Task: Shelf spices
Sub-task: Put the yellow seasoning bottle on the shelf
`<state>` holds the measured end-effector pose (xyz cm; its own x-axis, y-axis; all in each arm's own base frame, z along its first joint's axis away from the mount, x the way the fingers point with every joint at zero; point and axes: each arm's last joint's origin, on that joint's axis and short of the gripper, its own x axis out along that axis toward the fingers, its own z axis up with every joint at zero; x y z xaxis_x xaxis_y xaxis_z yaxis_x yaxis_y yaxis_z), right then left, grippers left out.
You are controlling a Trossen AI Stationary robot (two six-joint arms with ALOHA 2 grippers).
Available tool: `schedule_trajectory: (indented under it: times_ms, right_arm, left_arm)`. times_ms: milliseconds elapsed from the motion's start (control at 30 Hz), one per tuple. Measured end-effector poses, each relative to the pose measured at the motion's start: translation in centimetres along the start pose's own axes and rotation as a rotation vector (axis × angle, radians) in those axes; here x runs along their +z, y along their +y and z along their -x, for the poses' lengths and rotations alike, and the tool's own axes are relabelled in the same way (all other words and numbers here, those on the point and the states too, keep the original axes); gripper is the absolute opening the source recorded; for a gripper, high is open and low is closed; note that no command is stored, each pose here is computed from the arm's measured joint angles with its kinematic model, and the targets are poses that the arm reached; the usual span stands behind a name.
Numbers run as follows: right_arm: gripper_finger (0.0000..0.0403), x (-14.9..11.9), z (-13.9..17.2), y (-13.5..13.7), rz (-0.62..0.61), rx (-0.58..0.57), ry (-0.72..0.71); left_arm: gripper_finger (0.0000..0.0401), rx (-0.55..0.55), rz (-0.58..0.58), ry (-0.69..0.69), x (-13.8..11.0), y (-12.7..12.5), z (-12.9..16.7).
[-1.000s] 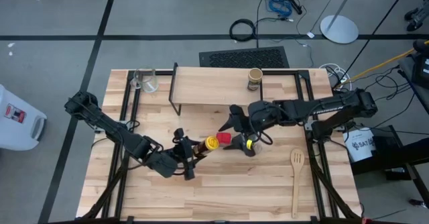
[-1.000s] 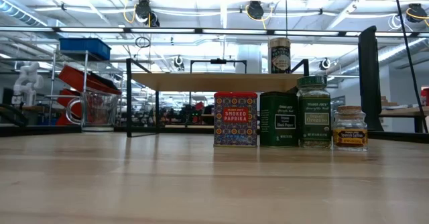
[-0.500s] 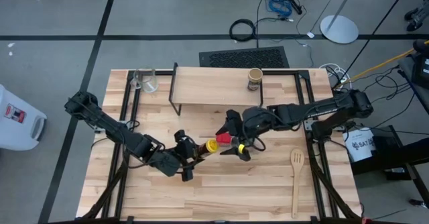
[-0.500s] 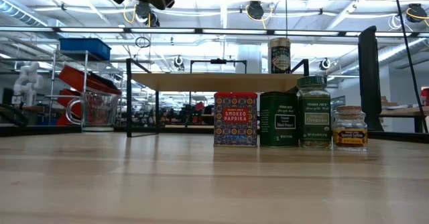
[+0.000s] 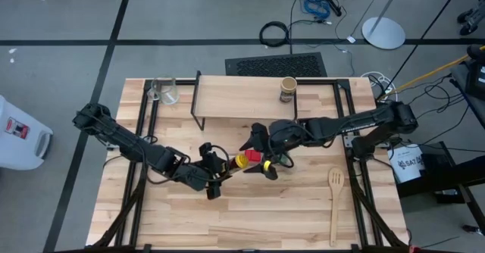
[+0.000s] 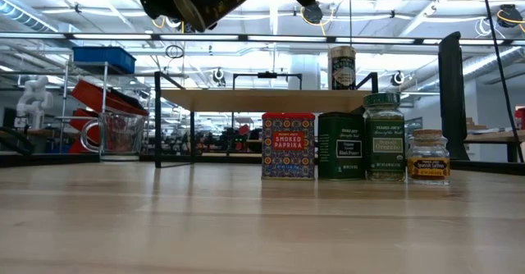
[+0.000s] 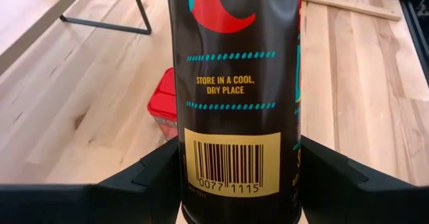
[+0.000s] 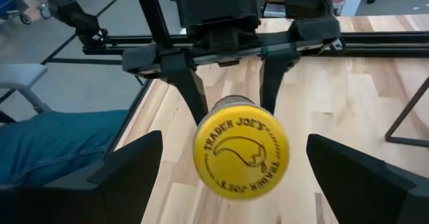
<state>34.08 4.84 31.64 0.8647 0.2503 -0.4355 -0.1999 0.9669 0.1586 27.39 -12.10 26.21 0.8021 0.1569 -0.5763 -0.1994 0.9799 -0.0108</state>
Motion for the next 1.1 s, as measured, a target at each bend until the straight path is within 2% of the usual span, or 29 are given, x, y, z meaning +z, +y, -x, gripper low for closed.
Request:
schedule_trajectory:
  times_ms: [300,500,900,1100]
  right_arm:
    - [0.0355,-0.23,-0.45,-0.09,0.042,-0.001,0.009]
    - [0.0340,-0.30,-0.58,-0.22,0.037,0.023,0.014]
    - [0.0338,-0.30,-0.57,-0.72,0.013,0.014,0.016]
    - [0.0306,-0.29,-0.56,-0.72,-0.004,0.034,0.018]
  left_arm:
    - [0.0239,-0.001,-0.003,-0.001,0.01,-0.01,0.00]
    - [0.0239,0.003,-0.013,0.000,0.11,0.20,-0.13]
    - [0.0239,0.005,-0.007,0.008,0.33,0.76,-0.46]
    - [0.0239,0.004,-0.009,0.007,0.33,0.73,-0.45]
